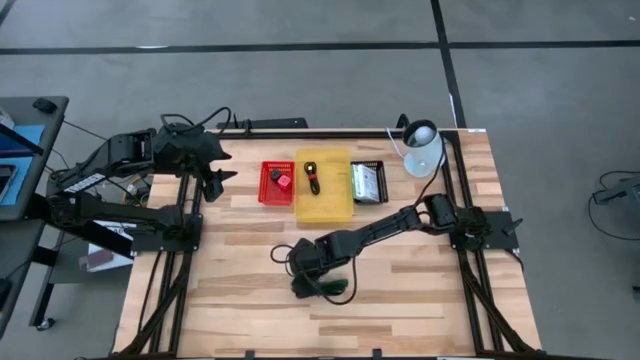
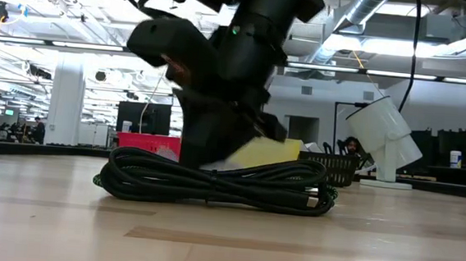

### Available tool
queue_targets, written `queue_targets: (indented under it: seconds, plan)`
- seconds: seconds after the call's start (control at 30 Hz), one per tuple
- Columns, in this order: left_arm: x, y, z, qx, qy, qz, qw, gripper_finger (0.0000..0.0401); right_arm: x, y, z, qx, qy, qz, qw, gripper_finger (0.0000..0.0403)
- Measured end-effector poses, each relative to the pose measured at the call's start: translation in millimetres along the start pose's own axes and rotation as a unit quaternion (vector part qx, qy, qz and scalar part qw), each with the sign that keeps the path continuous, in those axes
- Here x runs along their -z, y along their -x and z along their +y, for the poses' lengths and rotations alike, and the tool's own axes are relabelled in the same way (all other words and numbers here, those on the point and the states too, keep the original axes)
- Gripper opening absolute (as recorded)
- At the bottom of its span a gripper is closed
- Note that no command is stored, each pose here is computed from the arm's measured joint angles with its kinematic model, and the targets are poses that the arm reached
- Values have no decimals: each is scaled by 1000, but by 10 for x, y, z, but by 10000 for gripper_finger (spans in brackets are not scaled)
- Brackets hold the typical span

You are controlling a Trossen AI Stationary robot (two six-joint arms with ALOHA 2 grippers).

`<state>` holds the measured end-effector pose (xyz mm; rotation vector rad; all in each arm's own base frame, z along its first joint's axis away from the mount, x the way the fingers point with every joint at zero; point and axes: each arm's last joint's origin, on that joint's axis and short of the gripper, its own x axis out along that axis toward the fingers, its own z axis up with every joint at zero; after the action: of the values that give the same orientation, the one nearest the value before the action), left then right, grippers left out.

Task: Pick and place items into bin
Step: Put the white USB cable into the yellow bin, then put the black USB cable into the yellow bin

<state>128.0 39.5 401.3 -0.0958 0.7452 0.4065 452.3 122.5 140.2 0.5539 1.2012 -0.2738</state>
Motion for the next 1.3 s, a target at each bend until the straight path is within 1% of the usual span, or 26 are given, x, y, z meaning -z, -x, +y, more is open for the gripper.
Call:
queue_targets:
  seconds: [0.1, 0.3, 0.4, 0.47, 0.57, 0.67, 0.8, 0.9, 0.97, 1.07, 1.17, 1.3]
  plan:
    - [0, 0, 0, 0, 0, 0, 1000, 220, -85, 103, 32, 5, 0, -10, 1000, 49]
    - [0, 0, 0, 0, 0, 0, 1000, 220, -249, 374, 65, 31, 17, -19, 999, 28]
    - [0, 0, 0, 0, 0, 0, 1000, 220, -349, 498, -2, 62, 15, -22, 998, 29]
    - [0, 0, 0, 0, 0, 0, 1000, 220, -432, 608, -53, 85, 8, -27, 996, 38]
    - [0, 0, 0, 0, 0, 0, 1000, 220, -526, 769, -171, 135, 2, -28, 990, 44]
    - [0, 0, 0, 0, 0, 0, 1000, 220, -635, 923, -299, 184, -6, -40, 982, 36]
    - [0, 0, 0, 0, 0, 0, 1000, 220, -777, 1084, -538, 249, -22, -45, 967, 28]
    - [0, 0, 0, 0, 0, 0, 1000, 220, -875, 1129, -733, 283, -39, -46, 957, 44]
    - [0, 0, 0, 0, 0, 0, 1000, 220, -928, 1147, -850, 297, -56, -44, 952, 60]
    - [0, 0, 0, 0, 0, 0, 1000, 220, -1005, 1158, -988, 304, -73, -41, 949, 77]
    - [0, 0, 1, 0, 0, 0, 1000, 220, -1057, 1163, -1079, 308, -84, -41, 947, 84]
    - [0, 0, 1, 0, 0, 0, 1000, 220, -1079, 1167, -1119, 309, -89, -41, 946, 85]
